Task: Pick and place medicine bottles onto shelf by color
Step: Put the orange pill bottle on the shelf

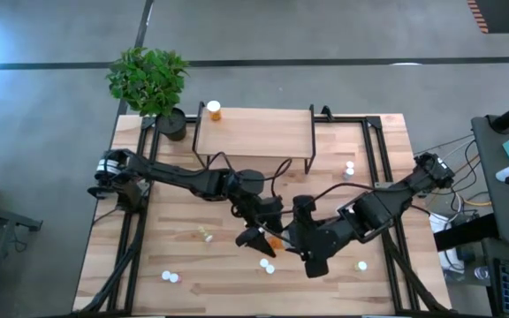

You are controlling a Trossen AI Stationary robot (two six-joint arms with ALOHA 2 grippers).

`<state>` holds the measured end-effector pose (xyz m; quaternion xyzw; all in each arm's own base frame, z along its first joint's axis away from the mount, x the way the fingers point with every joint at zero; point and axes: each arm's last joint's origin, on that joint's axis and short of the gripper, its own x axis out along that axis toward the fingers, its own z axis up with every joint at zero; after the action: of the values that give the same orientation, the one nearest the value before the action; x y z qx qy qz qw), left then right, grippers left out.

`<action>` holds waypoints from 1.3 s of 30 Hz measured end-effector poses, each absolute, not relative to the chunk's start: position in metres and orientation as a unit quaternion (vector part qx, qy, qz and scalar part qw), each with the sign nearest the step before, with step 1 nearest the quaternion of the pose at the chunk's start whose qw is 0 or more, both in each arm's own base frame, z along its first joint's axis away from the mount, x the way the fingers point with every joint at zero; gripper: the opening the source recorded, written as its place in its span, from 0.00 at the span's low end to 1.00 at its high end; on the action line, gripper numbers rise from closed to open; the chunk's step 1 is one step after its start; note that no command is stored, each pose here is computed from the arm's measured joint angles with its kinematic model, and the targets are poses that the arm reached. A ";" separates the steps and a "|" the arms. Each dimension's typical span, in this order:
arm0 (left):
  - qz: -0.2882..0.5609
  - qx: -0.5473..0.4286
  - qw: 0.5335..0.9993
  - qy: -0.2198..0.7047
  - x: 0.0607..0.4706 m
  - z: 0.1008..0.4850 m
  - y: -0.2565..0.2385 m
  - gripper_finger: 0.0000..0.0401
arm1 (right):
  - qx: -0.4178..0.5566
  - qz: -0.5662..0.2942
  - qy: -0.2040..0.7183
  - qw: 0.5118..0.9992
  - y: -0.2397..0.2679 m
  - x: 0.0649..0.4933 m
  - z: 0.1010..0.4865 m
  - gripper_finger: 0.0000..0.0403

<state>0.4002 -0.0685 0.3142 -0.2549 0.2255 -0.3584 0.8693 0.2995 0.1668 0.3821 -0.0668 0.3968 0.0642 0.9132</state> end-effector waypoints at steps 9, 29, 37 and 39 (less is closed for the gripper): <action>-0.349 -0.247 0.877 0.220 0.401 0.314 -0.062 0.68 | -0.069 0.063 0.400 0.912 0.166 0.301 0.381 0.52; -0.323 -0.248 0.886 0.222 0.401 0.309 -0.060 0.40 | -0.071 0.053 0.399 0.913 0.160 0.303 0.381 0.63; -0.271 -0.217 0.922 0.171 0.404 0.317 -0.055 0.39 | -0.027 -0.066 0.408 0.910 0.132 0.256 0.414 0.71; -0.259 -0.210 0.931 0.146 0.405 0.321 -0.055 0.39 | 0.006 -0.107 0.379 0.919 0.123 0.237 0.427 0.72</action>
<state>0.4054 -0.0547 0.3208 -0.2100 0.1464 -0.2591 0.9313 0.2366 0.1229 0.4272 0.0063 0.3787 -0.1073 0.9193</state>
